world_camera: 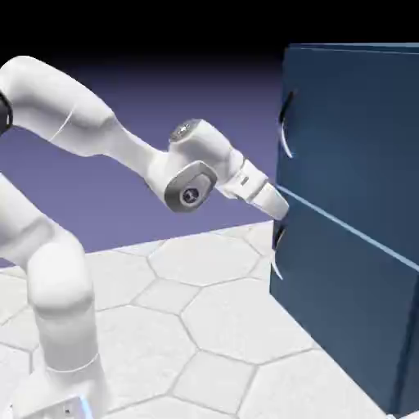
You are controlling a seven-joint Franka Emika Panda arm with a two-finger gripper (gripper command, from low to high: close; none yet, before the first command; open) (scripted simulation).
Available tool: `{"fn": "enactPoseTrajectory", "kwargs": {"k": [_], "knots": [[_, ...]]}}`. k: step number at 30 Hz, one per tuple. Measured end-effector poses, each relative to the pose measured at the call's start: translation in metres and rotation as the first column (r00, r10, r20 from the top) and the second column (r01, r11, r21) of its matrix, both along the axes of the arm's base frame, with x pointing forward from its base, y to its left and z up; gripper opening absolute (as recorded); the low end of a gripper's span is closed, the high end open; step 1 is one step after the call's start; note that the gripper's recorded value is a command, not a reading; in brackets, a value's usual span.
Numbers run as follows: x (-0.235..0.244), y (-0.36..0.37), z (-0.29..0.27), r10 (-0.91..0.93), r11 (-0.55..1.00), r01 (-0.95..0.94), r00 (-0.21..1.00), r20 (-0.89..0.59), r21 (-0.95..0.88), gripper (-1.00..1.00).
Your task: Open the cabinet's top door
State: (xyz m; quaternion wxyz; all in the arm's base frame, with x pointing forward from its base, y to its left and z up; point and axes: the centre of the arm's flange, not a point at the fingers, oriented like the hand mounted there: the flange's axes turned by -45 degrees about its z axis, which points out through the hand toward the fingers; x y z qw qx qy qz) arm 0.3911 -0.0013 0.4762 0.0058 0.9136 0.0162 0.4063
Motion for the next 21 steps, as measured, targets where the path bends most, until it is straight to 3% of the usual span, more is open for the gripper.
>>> {"fn": "enactPoseTrajectory", "kwargs": {"k": [21], "knots": [[-0.013, -0.010, 0.106, -0.080, 0.996, 0.066, 0.949, 0.306, 0.057, 0.00]]}}
